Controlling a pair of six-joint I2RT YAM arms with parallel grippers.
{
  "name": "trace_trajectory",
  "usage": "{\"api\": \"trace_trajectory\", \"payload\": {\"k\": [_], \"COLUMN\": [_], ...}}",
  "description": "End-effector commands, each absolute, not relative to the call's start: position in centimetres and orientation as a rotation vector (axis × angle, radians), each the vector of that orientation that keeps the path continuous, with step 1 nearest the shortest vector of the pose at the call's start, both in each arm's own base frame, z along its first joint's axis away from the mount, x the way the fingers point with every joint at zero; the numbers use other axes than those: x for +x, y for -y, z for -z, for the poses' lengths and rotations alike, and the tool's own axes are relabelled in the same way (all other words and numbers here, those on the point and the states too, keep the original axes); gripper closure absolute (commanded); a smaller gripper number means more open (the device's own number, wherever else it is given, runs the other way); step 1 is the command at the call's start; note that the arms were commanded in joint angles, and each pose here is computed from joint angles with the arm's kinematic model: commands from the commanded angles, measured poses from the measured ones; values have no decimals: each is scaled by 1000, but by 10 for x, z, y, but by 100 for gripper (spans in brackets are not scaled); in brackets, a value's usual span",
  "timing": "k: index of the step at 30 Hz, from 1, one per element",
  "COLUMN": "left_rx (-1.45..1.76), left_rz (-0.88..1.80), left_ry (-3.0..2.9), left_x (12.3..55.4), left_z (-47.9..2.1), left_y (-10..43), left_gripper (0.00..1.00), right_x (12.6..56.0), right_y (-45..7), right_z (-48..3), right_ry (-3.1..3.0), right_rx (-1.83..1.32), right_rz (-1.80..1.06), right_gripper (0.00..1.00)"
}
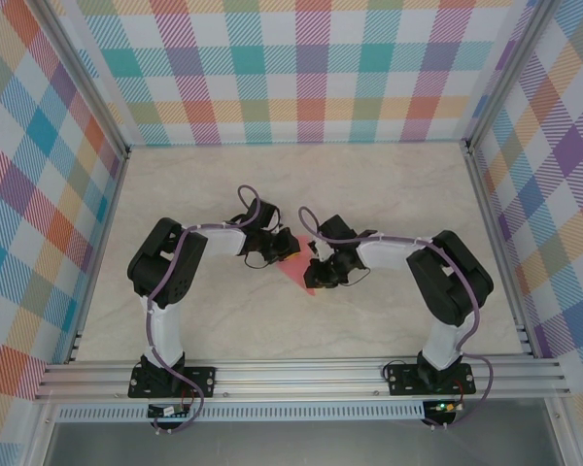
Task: Fold a paper plane with a square sheet of paper (fold left side to right side)
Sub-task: Fourth fold the wing at the center of the table.
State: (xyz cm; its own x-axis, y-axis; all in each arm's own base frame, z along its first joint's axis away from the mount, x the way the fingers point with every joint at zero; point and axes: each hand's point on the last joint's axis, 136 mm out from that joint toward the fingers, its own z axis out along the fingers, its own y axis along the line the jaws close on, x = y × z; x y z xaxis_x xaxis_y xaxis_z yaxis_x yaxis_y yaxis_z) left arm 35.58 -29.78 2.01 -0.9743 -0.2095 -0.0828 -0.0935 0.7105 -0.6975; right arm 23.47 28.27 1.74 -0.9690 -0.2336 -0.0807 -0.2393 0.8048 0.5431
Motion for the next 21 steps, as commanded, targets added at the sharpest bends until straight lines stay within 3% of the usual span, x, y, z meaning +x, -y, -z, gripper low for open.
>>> {"api": "trace_trajectory", "payload": {"k": [1, 9, 15, 21], "left_rx": [-281, -282, -281, -282], "left_rz": [967, 974, 975, 975], "left_ry": [-2881, -2877, -2876, -2874], "left_x": [334, 334, 334, 335], "left_z": [15, 14, 14, 13], "left_y": [282, 283, 283, 283], "left_gripper": [89, 89, 89, 89], "right_x": [207, 225, 237, 233], "right_y": [-268, -288, -285, -316], "right_z": [-23, -60, -66, -65], "right_ry": [-3076, -2969, -2929, -2915], "right_rx": [-418, -419, -404, -398], "right_rz": [-848, -954, -864, -1148], "right_gripper": [81, 83, 82, 83]}}
